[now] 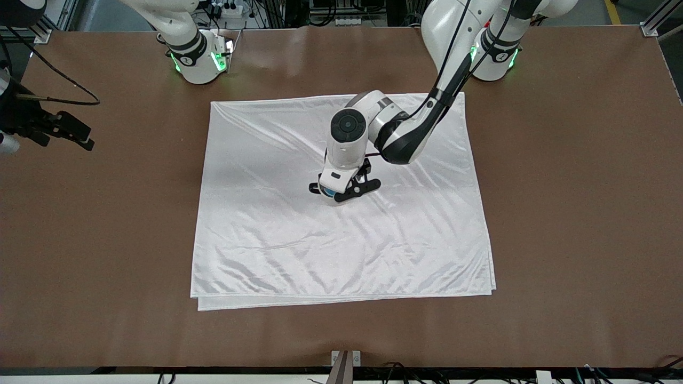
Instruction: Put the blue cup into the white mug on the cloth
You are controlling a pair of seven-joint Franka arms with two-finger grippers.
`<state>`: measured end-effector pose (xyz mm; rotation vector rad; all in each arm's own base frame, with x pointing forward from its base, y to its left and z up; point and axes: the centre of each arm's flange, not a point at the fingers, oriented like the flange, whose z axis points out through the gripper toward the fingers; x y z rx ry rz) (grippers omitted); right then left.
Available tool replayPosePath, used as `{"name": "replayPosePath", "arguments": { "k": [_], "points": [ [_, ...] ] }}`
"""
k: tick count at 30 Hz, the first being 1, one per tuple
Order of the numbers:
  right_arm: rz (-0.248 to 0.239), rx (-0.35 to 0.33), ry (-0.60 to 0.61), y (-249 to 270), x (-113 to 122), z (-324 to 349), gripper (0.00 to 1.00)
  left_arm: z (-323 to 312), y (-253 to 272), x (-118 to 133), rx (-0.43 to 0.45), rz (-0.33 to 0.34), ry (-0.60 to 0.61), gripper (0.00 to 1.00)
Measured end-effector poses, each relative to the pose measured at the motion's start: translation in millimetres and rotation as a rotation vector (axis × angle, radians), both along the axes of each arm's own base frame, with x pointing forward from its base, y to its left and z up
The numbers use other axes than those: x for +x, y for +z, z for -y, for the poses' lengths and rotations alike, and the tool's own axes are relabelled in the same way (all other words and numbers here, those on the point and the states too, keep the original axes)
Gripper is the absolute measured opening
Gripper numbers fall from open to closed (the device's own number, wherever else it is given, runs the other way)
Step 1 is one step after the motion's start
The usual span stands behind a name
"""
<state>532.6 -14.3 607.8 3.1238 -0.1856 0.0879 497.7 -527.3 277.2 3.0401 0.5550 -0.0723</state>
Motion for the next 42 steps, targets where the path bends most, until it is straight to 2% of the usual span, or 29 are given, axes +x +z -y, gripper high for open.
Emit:
{"name": "replayPosePath", "arguments": {
  "k": [3,13,26,36,42],
  "points": [
    [0.013,0.0,0.0,6.9,0.4,-0.3,1.0,-8.1,9.9,12.2,-0.011,0.014,0.02,1.0],
    [0.021,0.001,-0.003,15.3,0.6,0.1,1.0,-61.4,51.3,64.2,-0.041,0.064,0.029,1.0],
    [0.015,0.002,-0.008,12.0,2.3,0.5,1.0,-177.7,77.5,138.7,-0.033,0.089,0.038,1.0],
    [0.015,0.005,-0.007,12.2,2.2,-0.8,1.0,-306.9,104.6,182.5,-0.003,0.071,-0.063,1.0],
    [0.016,0.01,-0.008,12.5,2.0,0.9,1.0,-376.4,113.2,195.9,0.005,0.058,-0.133,1.0]
  ]
}}
